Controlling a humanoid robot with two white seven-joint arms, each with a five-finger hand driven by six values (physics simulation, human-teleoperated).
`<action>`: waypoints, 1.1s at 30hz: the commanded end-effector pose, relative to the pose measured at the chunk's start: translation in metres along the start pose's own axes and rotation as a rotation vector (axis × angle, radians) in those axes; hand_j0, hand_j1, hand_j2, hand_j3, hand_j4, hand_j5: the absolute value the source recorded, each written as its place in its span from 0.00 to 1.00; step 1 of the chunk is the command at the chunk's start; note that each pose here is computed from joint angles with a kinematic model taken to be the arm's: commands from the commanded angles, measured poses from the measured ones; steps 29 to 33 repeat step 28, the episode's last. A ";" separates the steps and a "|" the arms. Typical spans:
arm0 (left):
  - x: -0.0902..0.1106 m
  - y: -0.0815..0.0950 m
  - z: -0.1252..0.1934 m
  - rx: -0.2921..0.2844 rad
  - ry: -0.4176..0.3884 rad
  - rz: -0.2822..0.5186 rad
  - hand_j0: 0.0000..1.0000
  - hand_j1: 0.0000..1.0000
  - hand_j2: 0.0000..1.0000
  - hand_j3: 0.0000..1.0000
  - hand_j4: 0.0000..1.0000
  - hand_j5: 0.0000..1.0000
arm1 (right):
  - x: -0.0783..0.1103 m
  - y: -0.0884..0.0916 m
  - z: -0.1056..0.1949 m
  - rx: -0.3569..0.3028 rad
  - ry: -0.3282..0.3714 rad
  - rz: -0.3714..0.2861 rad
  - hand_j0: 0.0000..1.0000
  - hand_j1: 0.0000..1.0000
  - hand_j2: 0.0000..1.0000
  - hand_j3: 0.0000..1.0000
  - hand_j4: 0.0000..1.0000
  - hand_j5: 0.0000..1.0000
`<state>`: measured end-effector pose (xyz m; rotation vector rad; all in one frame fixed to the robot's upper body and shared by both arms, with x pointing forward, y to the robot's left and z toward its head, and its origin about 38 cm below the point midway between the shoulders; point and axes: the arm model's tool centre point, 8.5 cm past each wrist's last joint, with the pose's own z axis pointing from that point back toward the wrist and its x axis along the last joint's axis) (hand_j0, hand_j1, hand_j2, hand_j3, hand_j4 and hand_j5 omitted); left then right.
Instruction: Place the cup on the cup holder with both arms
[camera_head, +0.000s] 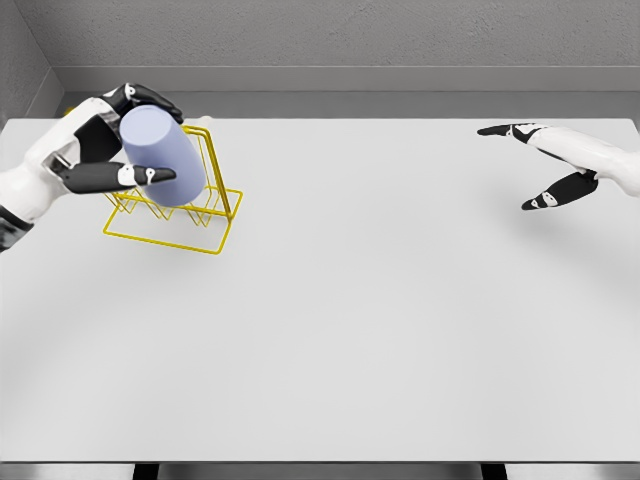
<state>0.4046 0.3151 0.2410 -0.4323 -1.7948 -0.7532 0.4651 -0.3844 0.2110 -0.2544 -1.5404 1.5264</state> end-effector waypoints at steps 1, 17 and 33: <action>0.001 0.001 0.001 -0.002 0.001 0.000 0.52 0.52 0.52 0.52 0.52 0.52 | 0.000 -0.001 0.001 -0.005 0.000 -0.005 1.00 1.00 1.00 1.00 1.00 1.00; 0.020 -0.015 0.001 -0.198 -0.054 -0.069 1.00 1.00 1.00 1.00 1.00 1.00 | 0.000 -0.001 0.000 -0.005 -0.001 -0.006 1.00 1.00 1.00 1.00 1.00 1.00; 0.032 -0.038 0.041 -0.317 -0.189 -0.278 1.00 1.00 1.00 1.00 1.00 1.00 | 0.000 -0.001 0.000 -0.005 -0.001 -0.006 1.00 1.00 1.00 1.00 1.00 1.00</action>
